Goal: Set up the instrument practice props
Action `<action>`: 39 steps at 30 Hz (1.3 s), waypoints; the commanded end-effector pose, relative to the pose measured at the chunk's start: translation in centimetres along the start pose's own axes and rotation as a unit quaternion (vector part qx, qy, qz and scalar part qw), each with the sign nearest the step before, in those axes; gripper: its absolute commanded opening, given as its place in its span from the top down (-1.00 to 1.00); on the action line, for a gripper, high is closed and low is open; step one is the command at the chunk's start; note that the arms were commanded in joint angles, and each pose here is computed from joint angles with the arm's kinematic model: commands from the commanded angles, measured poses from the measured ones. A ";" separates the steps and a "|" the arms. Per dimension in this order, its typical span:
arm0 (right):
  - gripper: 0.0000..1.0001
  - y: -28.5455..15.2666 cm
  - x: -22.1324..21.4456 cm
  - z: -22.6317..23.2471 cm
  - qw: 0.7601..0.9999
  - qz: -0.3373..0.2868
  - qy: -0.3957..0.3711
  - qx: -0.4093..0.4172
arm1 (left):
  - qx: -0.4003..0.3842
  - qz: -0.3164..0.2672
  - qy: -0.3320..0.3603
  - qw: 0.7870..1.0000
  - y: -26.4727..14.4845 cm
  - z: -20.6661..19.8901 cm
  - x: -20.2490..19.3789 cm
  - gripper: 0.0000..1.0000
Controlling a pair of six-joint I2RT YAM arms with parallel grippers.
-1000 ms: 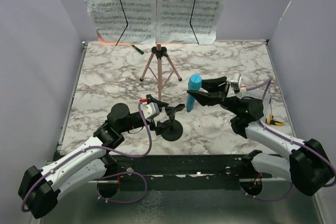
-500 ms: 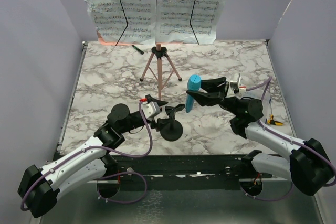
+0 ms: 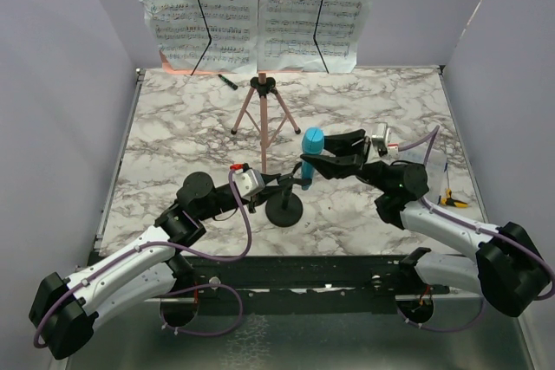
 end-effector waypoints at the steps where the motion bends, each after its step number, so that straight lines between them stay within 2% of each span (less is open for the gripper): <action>1: 0.99 1.1 1.5 0.1 0.999 -0.037 -0.021 -0.001 | -0.007 -0.003 0.007 1.000 -0.1 -0.2 0.1 1.00; 21: 0.99 1.0 0.8 2.4 0.999 -0.041 -0.002 0.011 | -0.009 -0.008 -0.002 1.000 -0.2 -0.4 0.4 1.00; 31: 0.99 -0.4 0.5 3.6 0.999 -0.041 -0.020 0.025 | 0.002 -0.008 -0.012 1.000 -0.3 -0.2 0.2 1.00; 39: 0.99 0.4 0.3 3.7 0.998 -0.042 -0.025 0.039 | 0.002 -0.009 -0.016 1.000 -0.3 -0.3 0.2 1.00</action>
Point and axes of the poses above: each gripper's point midway between its finger pads, its own y axis out along the fingers, its own z axis along the line the jaws close on, x = y × z, the point moved 5 cm from there along -y, back along the fingers, and after that the axes turned 9 degrees about -y, right-handed, at the moved point
